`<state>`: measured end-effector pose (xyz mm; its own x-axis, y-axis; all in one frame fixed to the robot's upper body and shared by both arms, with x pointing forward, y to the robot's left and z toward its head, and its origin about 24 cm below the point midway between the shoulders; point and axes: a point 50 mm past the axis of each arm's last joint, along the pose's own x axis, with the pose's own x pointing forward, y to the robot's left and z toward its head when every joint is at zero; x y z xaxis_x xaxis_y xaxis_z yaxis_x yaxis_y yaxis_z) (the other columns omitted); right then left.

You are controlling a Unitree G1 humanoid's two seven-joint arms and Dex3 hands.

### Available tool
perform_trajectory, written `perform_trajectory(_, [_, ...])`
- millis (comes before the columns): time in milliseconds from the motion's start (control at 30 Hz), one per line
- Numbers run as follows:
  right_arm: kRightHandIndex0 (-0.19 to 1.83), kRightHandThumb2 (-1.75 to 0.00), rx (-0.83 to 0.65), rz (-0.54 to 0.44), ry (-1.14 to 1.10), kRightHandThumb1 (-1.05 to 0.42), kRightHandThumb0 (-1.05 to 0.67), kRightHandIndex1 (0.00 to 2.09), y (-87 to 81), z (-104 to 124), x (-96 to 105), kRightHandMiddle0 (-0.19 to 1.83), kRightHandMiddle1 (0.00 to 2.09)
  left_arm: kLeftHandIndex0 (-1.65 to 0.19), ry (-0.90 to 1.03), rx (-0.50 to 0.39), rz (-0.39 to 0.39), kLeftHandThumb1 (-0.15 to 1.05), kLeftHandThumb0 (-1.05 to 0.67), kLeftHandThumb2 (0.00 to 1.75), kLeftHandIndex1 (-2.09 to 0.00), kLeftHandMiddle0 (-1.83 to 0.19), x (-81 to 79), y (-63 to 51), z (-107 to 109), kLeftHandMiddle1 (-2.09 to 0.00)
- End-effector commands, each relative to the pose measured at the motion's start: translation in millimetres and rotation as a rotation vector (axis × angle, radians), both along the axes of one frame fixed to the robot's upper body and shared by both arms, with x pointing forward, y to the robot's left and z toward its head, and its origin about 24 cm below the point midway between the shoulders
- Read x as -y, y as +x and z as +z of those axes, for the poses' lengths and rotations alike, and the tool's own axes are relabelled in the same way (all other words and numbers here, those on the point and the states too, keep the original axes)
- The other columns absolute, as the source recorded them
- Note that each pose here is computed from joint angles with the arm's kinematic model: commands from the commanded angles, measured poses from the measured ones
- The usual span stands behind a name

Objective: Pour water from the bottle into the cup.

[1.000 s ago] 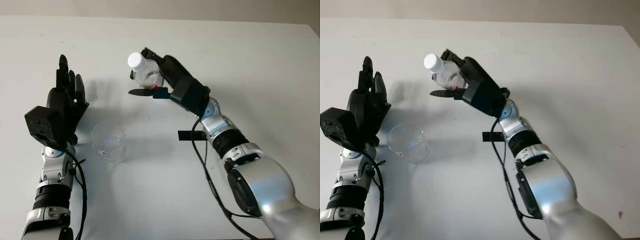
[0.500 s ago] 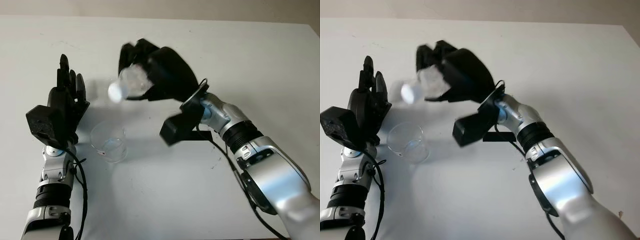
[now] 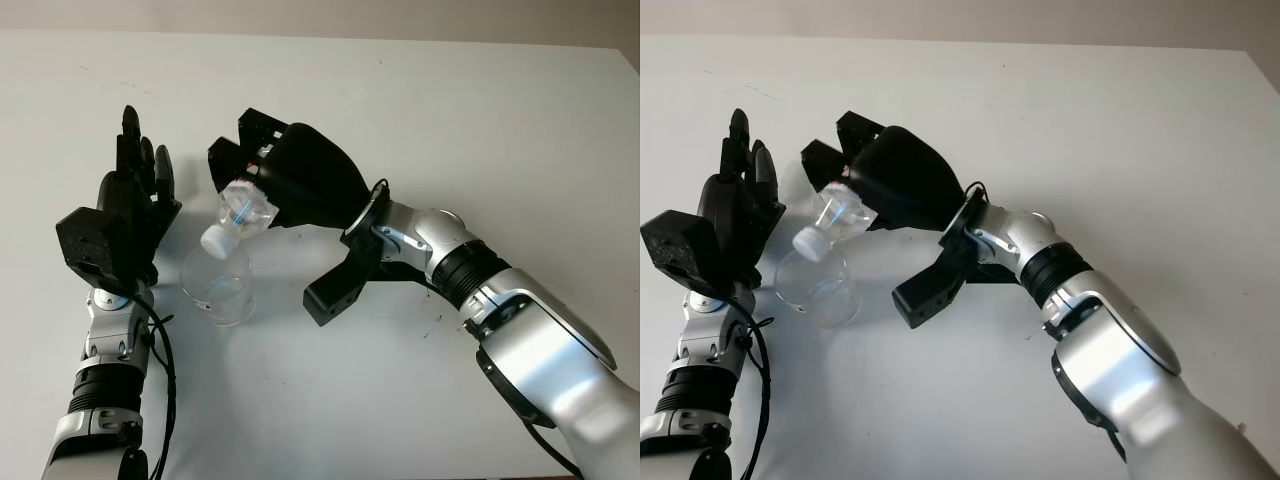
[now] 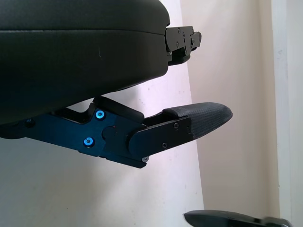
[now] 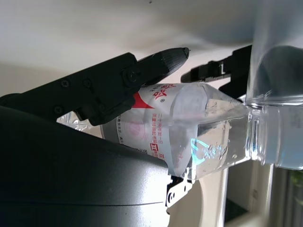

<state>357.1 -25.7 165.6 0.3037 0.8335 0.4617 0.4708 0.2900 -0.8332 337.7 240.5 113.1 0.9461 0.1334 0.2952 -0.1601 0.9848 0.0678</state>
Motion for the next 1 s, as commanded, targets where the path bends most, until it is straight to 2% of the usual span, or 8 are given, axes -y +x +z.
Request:
perform_trajectory(0, [1.09, -0.11, 0.092, 0.042, 0.003, -1.03, -0.33, 2.09, -2.5, 14, -6, 0.75, 2.09, 0.14, 0.003, 0.022, 0.001, 1.05, -0.74, 0.67, -0.05, 0.12, 0.4, 1.5, 5, -0.05])
perform_trajectory(133, [1.08, -0.11, 0.145, 0.089, 0.049, -1.05, -0.33, 2.09, -7.1, 18, -7, 0.76, 2.09, 0.14, -0.003, 0.022, 0.000, 1.05, -0.74, 0.66, -0.05, 0.11, 1.8, 2.3, 4, -0.05])
perform_trajectory(367, [1.07, -0.11, 0.254, 0.116, 0.083, -1.05, -0.35, 2.09, -9.5, 25, -6, 0.74, 2.09, 0.14, -0.002, 0.022, 0.004, 1.05, -0.74, 0.66, -0.06, 0.11, 3.2, 3.3, 4, -0.06])
perform_trajectory(633, [1.14, -0.15, 0.341, 0.148, 0.117, -1.04, -0.34, 2.09, -11.3, 35, -7, 0.88, 2.09, 0.14, -0.008, 0.031, 0.004, 1.05, -0.73, 0.66, -0.05, 0.11, 4.5, 4.8, 4, -0.05])
perform_trajectory(967, [1.16, -0.18, 0.440, 0.160, 0.040, -1.05, -0.38, 2.09, -11.8, 38, -10, 0.92, 2.09, 0.14, -0.018, 0.029, 0.005, 1.05, -0.72, 0.67, -0.05, 0.11, 4.7, 4.5, 3, -0.06])
